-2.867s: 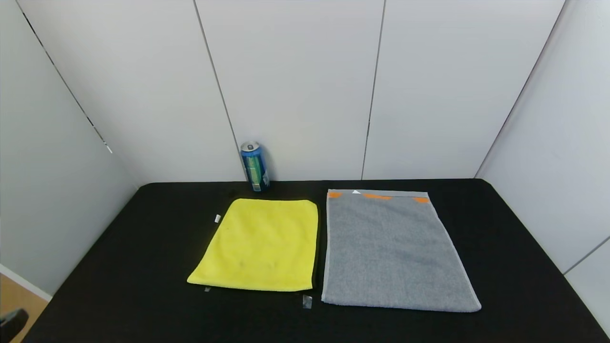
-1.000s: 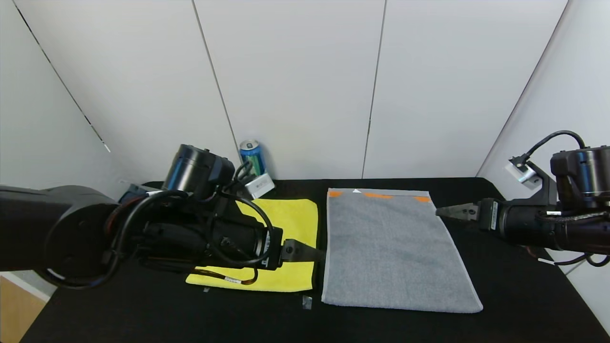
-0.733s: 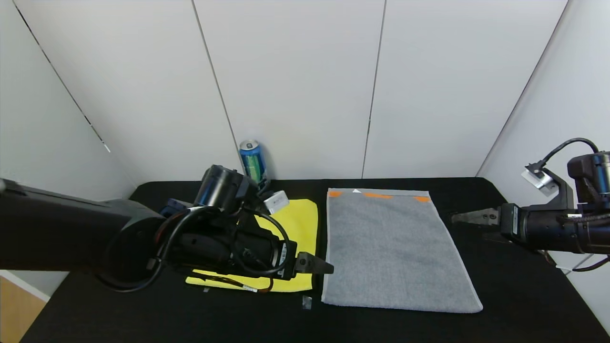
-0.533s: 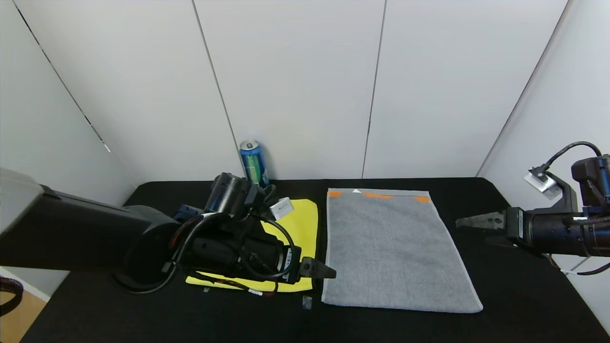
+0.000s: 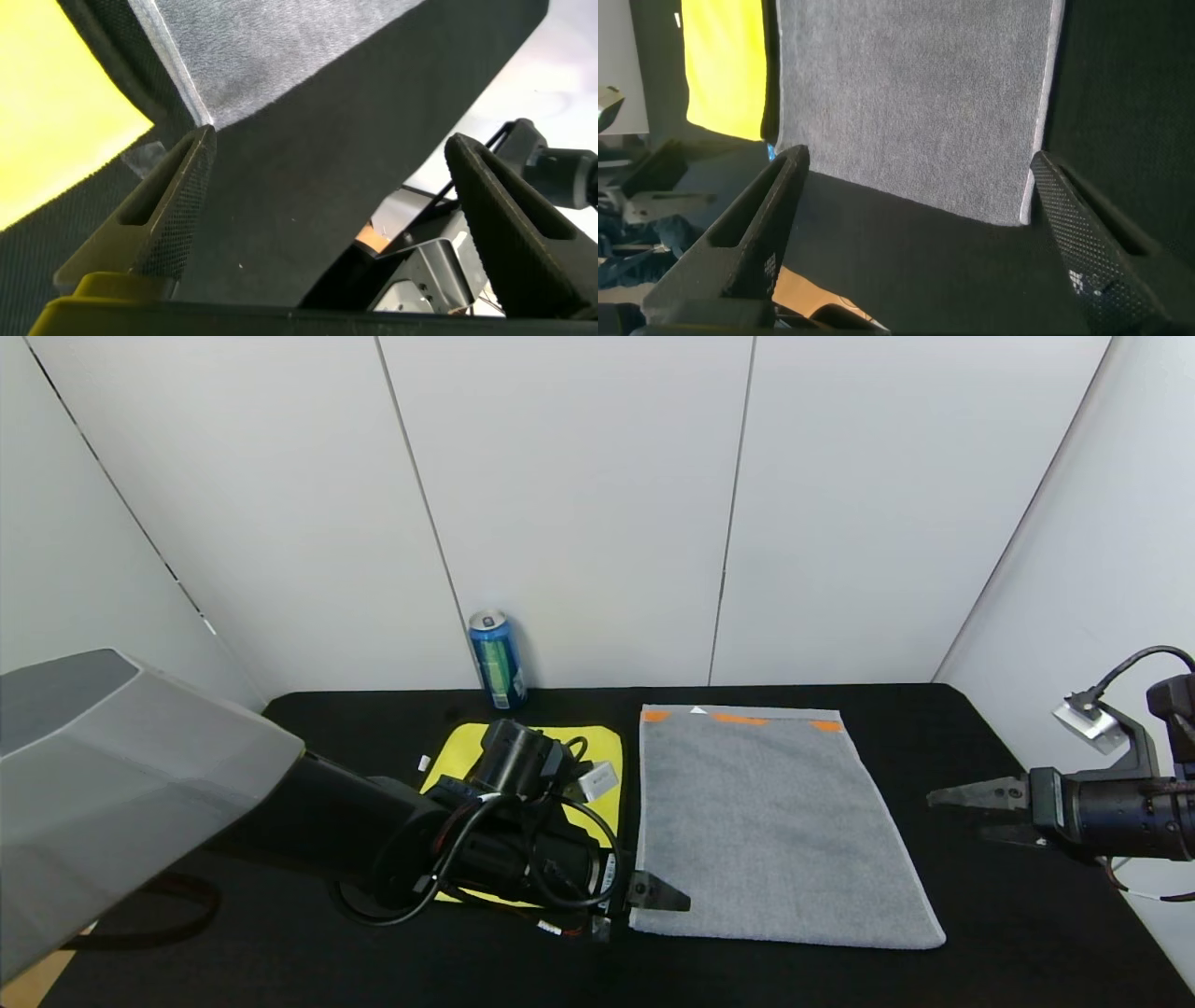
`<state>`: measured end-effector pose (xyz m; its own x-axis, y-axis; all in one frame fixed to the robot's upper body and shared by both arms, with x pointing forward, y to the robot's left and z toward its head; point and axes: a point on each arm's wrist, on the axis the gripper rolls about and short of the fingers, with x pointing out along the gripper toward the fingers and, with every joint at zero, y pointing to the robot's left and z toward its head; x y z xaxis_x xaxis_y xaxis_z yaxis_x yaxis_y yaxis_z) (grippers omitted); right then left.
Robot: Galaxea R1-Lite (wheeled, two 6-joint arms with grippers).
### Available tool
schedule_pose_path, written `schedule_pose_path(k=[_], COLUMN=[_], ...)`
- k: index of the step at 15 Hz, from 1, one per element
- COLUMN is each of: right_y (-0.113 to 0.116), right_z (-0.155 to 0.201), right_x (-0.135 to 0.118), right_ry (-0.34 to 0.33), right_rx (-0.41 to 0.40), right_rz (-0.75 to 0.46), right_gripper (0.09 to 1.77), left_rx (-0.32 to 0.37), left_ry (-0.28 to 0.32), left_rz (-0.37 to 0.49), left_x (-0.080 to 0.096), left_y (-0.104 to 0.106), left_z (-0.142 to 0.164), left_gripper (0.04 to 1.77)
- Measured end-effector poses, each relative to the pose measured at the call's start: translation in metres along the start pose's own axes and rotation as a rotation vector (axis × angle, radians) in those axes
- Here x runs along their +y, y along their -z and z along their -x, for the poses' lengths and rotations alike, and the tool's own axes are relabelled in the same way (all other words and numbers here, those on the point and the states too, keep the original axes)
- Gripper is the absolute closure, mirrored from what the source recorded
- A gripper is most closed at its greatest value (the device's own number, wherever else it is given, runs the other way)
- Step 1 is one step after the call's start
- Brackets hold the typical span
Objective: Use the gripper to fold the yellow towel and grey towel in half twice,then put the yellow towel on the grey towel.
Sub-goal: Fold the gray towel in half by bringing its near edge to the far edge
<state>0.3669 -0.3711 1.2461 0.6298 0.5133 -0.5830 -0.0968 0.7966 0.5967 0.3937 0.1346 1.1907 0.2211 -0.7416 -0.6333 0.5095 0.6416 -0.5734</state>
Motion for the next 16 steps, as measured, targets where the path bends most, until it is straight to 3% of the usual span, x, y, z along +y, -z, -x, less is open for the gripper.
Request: schedule_pose_path(k=[16], right_y=[0.002], right_z=[-0.009], right_x=[-0.009], right_ry=[0.008], right_rx=[0.029], right_rz=[-0.021], right_gripper=[0.15], left_rx=[0.064], left_ry=[-0.023], left_rz=[0.017], left_x=[0.021], left_y=[0.012], left_z=[-0.041], left_gripper=[0.09])
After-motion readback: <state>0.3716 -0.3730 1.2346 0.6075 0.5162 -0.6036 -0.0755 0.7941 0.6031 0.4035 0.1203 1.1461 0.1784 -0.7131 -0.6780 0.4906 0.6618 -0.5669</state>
